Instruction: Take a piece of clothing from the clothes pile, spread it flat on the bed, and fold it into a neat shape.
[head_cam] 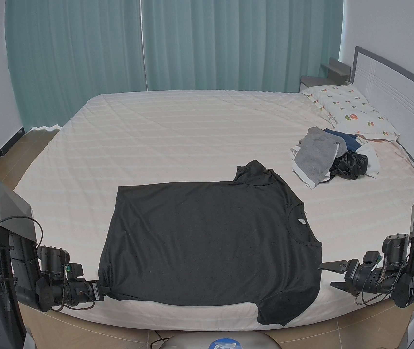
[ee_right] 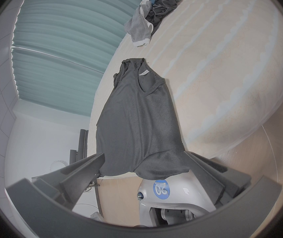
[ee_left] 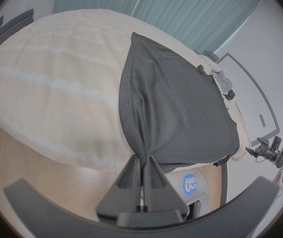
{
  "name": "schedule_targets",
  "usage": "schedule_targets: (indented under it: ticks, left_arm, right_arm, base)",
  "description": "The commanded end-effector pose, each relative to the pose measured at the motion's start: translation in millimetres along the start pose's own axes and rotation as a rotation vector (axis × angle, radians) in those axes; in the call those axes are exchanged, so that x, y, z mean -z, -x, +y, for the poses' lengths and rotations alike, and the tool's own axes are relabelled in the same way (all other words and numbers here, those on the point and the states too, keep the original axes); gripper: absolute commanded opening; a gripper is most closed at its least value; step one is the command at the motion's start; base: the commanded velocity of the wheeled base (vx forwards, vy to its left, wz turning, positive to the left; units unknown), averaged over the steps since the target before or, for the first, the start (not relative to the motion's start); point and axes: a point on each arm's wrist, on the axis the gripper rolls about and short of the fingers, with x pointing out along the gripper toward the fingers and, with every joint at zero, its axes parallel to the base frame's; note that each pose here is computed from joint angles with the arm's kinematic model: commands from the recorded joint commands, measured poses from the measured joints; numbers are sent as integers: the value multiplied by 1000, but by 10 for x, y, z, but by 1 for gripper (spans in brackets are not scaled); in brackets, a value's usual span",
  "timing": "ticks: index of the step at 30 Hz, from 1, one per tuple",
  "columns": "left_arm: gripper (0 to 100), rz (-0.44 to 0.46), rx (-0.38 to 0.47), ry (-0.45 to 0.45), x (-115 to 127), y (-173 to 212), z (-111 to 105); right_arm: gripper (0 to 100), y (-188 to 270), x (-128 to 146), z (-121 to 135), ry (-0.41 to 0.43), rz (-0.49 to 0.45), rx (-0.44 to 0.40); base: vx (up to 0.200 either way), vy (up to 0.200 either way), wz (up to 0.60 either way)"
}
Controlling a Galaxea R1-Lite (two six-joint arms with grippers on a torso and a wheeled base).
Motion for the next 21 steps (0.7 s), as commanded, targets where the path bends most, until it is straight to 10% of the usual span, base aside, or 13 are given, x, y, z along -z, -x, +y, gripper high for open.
schedule_targets:
  ticks: [1,21]
  left_arm:
    - [0,-2,5,-2,0,30,-20]
    - [0,-83,81,117,-246,38,-258]
  right_arm:
    - [100,23,16,3,2,-2,3]
    - [100,-586,-446,78,285,-136,46]
  base:
    - [0,0,0]
    - [0,0,0]
